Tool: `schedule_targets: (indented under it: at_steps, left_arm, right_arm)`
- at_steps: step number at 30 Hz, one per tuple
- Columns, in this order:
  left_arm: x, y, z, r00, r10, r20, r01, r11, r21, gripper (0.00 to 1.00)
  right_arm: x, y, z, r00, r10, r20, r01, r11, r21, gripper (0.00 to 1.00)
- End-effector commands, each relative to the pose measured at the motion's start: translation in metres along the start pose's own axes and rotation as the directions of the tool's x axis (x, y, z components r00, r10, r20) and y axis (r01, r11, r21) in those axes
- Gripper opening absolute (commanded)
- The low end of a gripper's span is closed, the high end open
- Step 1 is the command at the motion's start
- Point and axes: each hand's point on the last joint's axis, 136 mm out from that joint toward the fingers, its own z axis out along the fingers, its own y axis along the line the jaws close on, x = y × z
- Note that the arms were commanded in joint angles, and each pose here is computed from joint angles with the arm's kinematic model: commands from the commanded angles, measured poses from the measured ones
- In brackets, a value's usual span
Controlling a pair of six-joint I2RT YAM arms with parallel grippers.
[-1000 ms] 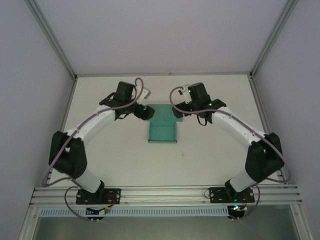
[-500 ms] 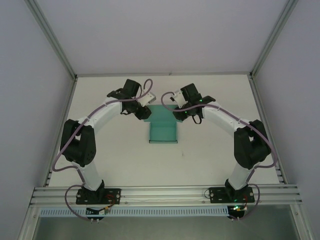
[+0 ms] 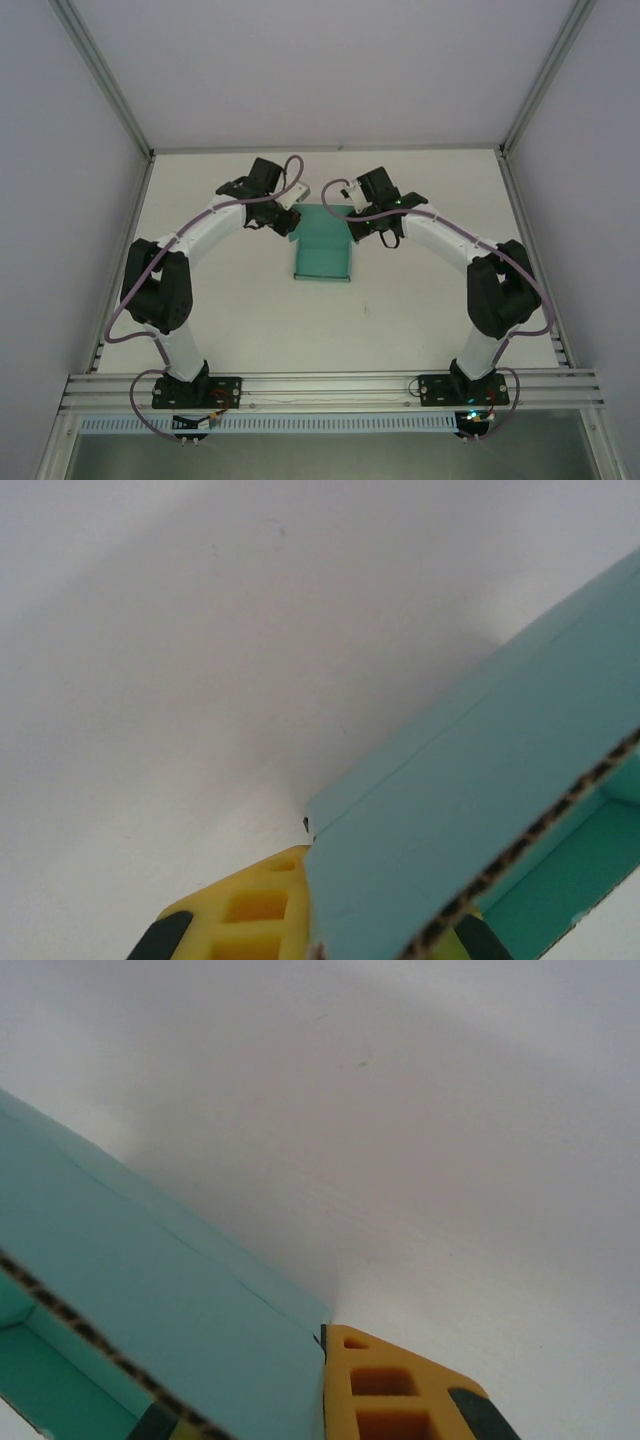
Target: Assemble paper box
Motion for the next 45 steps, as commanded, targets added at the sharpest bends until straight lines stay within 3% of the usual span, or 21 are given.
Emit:
schedule_targets:
  at_steps: [1,6,9,14,18,25,33,37,42,45]
  left_arm:
    - [-0.028,-0.006,-0.010,0.984,-0.136,0.114,0.143,0.988,-0.051,0.00]
    - [-0.043,0.005,-0.002,0.918,-0.318,0.238,0.357,0.923,-0.142,0.00]
    - [-0.045,0.006,0.008,0.884,-0.372,0.284,0.423,0.895,-0.144,0.00]
    - [-0.045,0.001,0.021,0.829,-0.456,0.323,0.510,0.854,-0.104,0.00]
    - [-0.049,-0.001,0.024,0.770,-0.527,0.361,0.577,0.815,-0.042,0.04]
    - [-0.043,-0.013,0.043,0.750,-0.563,0.347,0.597,0.802,0.012,0.00]
    - [-0.003,-0.018,0.044,0.791,-0.514,0.331,0.549,0.835,-0.016,0.00]
    - [0.005,-0.024,0.038,0.795,-0.520,0.312,0.545,0.838,0.010,0.13]
    - [-0.004,-0.026,0.013,0.787,-0.527,0.321,0.552,0.834,0.014,0.37]
    - [-0.004,-0.026,-0.004,0.783,-0.536,0.316,0.565,0.825,-0.002,0.62]
  right_arm:
    - [-0.043,-0.002,-0.015,0.955,0.235,0.183,-0.247,0.968,0.046,0.05]
    - [-0.065,-0.014,-0.010,0.837,0.447,0.315,-0.491,0.868,0.073,0.07]
    - [-0.071,-0.020,-0.008,0.784,0.510,0.354,-0.573,0.815,0.093,0.09]
    - [-0.068,-0.015,0.005,0.751,0.524,0.402,-0.608,0.786,0.111,0.10]
    - [-0.058,-0.008,0.017,0.770,0.504,0.391,-0.586,0.801,0.124,0.09]
    - [-0.032,-0.008,0.029,0.735,0.542,0.407,-0.628,0.770,0.109,0.08]
    - [-0.014,-0.004,0.031,0.756,0.466,0.459,-0.561,0.823,0.088,0.07]
    - [-0.005,0.002,0.032,0.798,0.400,0.451,-0.496,0.861,0.114,0.07]
    - [0.014,0.004,0.033,0.830,0.339,0.442,-0.445,0.881,0.162,0.08]
    - [0.022,0.003,0.032,0.834,0.318,0.451,-0.430,0.887,0.170,0.08]
